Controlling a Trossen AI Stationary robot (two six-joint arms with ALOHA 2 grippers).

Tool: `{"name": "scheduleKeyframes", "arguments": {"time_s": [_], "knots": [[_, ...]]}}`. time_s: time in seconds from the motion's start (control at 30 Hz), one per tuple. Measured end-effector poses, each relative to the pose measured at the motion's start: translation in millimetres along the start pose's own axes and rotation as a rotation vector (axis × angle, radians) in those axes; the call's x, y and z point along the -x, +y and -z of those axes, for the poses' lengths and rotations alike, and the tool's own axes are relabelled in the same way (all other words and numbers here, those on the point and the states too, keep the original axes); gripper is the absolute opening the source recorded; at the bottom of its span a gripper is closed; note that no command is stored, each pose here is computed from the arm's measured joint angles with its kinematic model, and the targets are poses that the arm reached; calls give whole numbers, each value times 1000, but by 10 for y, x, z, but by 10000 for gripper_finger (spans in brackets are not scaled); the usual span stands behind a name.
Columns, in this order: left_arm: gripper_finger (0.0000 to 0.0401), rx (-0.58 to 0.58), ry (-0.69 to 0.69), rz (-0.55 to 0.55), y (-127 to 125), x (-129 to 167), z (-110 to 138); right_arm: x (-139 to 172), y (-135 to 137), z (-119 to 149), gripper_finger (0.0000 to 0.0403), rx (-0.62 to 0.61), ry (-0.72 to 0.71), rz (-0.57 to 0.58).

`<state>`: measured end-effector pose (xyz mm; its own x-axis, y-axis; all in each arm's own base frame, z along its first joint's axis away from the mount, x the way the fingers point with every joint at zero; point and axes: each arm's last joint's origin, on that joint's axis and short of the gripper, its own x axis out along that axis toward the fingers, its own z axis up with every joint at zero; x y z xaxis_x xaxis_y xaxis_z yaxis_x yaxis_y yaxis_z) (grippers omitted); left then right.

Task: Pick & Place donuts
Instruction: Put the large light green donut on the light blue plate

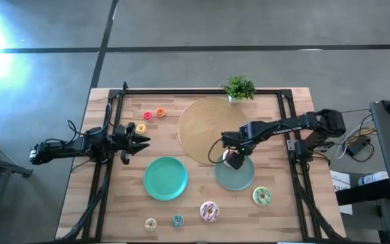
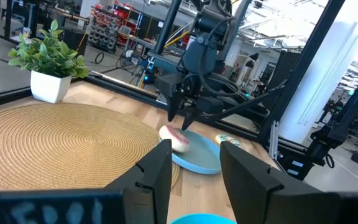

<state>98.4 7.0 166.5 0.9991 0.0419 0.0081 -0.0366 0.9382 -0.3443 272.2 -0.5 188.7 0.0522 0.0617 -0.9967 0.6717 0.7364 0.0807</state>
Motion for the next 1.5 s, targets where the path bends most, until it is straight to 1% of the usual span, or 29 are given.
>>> {"name": "scheduleKeyframes", "arguments": {"time_s": [0.1,0.23,0.47,0.57,0.67,0.77,0.97,1.17,1.37,1.43,1.5], "knots": [[110,0,0,-1,1,0,1,84,33,113,239,50,-47,7],[110,0,0,0,0,0,0,156,69,361,235,138,-62,-10],[110,0,0,-1,1,0,1,27,27,956,225,137,68,-59],[110,0,1,0,0,0,1,-12,43,1194,224,147,94,-80],[110,0,0,0,0,0,0,-48,77,1352,224,164,99,-87],[110,0,0,-1,0,0,0,-108,121,1434,224,180,104,-90],[110,0,0,0,0,0,0,-277,245,1510,224,234,110,-91],[110,0,1,0,0,0,0,-414,298,1560,224,259,138,-42],[110,0,1,0,0,-1,0,-549,321,1554,222,255,159,10],[110,0,1,-1,1,0,0,-570,333,1552,213,247,162,11],[110,0,1,-1,0,0,0,-583,340,1550,190,232,162,9]]}}
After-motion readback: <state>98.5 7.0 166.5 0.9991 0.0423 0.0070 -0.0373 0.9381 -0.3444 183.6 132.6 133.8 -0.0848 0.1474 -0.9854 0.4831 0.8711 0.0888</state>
